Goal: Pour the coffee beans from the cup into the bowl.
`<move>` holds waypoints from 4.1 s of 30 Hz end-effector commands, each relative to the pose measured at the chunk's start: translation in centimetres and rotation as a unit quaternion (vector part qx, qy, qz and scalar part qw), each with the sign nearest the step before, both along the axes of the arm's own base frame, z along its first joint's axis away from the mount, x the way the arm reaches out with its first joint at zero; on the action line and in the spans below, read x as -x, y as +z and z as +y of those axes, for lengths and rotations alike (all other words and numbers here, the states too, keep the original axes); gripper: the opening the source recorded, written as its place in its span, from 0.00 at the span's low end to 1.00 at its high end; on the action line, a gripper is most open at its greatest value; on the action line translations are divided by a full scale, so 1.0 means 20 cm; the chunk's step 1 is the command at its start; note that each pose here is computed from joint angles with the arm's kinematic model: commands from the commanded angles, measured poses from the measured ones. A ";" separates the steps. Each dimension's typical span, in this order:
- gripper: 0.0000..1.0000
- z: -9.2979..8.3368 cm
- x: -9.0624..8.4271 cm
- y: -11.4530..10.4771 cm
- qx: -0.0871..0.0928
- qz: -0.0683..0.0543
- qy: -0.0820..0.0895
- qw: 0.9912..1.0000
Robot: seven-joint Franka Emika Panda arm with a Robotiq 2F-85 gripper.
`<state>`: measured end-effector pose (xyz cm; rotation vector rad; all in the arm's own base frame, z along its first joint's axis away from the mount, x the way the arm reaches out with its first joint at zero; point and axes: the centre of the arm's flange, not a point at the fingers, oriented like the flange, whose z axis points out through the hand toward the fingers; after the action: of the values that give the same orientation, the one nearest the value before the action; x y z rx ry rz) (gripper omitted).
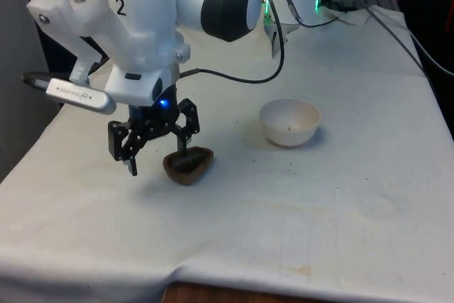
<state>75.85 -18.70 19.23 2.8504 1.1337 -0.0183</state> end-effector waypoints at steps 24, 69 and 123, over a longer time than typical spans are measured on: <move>1.00 0.06 -0.01 -0.06 -0.002 0.009 0.036 0.999; 1.00 0.05 0.00 -0.08 -0.030 0.028 0.065 0.997; 0.00 0.01 0.00 -0.07 -0.026 0.017 0.066 0.997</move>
<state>75.93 -18.57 18.01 2.8223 1.3463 -0.0281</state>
